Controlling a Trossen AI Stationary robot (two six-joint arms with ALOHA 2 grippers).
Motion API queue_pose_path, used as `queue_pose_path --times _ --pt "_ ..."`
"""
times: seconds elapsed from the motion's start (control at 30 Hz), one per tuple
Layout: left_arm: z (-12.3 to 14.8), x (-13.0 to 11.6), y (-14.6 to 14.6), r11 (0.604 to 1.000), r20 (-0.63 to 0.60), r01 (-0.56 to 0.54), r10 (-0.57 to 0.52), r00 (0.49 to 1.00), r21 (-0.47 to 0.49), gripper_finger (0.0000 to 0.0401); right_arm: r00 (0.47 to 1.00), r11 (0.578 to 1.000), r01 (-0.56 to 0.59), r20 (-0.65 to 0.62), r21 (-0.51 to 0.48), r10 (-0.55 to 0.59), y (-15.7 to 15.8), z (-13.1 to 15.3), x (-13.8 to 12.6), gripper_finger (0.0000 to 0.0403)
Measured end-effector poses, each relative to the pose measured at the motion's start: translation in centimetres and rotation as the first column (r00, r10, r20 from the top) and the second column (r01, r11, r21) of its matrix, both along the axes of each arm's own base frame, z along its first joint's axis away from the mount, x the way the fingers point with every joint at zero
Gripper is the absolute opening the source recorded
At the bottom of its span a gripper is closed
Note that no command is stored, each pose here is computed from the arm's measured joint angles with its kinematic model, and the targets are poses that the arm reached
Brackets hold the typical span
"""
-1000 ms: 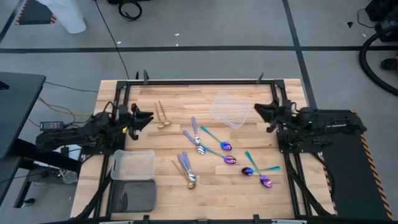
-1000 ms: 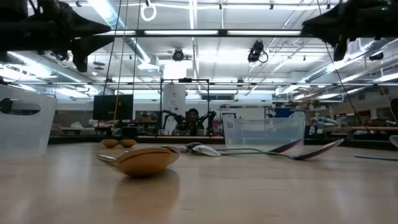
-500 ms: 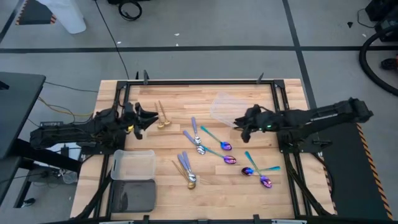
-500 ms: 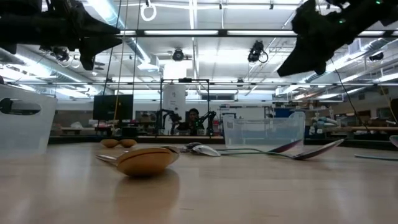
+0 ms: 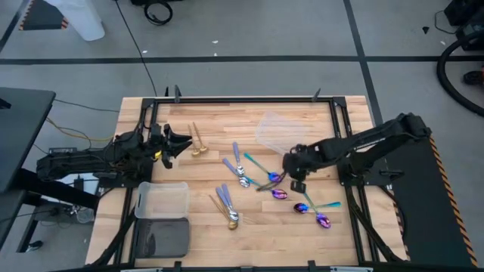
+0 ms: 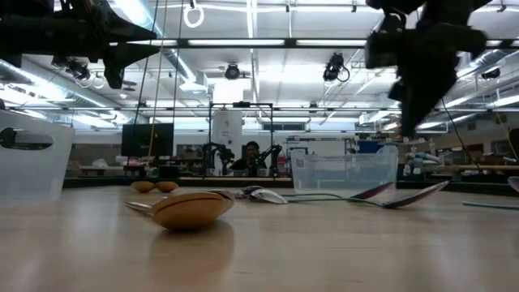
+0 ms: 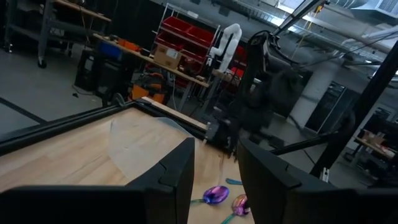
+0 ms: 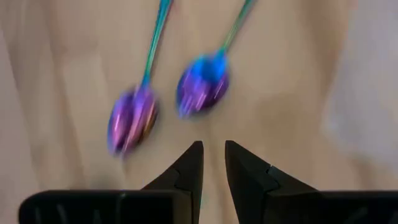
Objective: Sort silverware by color (type)
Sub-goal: Put the blue spoon into the top transparent bin
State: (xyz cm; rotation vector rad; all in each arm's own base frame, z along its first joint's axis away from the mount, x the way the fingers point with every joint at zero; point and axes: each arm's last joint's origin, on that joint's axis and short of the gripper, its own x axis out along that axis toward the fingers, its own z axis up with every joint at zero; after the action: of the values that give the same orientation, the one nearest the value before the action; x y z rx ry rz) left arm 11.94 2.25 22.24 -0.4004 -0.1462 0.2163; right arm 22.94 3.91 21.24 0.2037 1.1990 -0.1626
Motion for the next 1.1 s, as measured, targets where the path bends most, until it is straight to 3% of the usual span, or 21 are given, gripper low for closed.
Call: queue_pose_path --times 0.3,0.47,0.73,1.1 --pt "0.0 0.0 0.0 1.000 -0.002 -0.001 0.001 1.000 0.007 0.0130 0.974 0.996 0.045 -0.223 0.080 -0.026 3.7 -0.9 -2.4 0.0127" --pt "0.0 0.0 0.0 1.000 -0.003 -0.002 0.002 1.000 0.009 0.0130 0.959 0.994 -0.067 -0.268 0.082 0.087 5.8 -1.9 -4.1 0.0154" --pt "0.0 0.0 0.0 1.000 -0.003 -0.002 0.002 1.000 0.010 0.0130 0.946 0.984 -0.157 -0.271 0.089 0.175 7.5 -3.2 -5.5 0.0144" --pt "0.0 0.0 0.0 1.000 -0.004 -0.002 0.002 1.000 0.010 0.0130 0.959 0.991 -0.077 -0.263 0.110 0.104 8.2 -5.9 -6.9 0.0144"
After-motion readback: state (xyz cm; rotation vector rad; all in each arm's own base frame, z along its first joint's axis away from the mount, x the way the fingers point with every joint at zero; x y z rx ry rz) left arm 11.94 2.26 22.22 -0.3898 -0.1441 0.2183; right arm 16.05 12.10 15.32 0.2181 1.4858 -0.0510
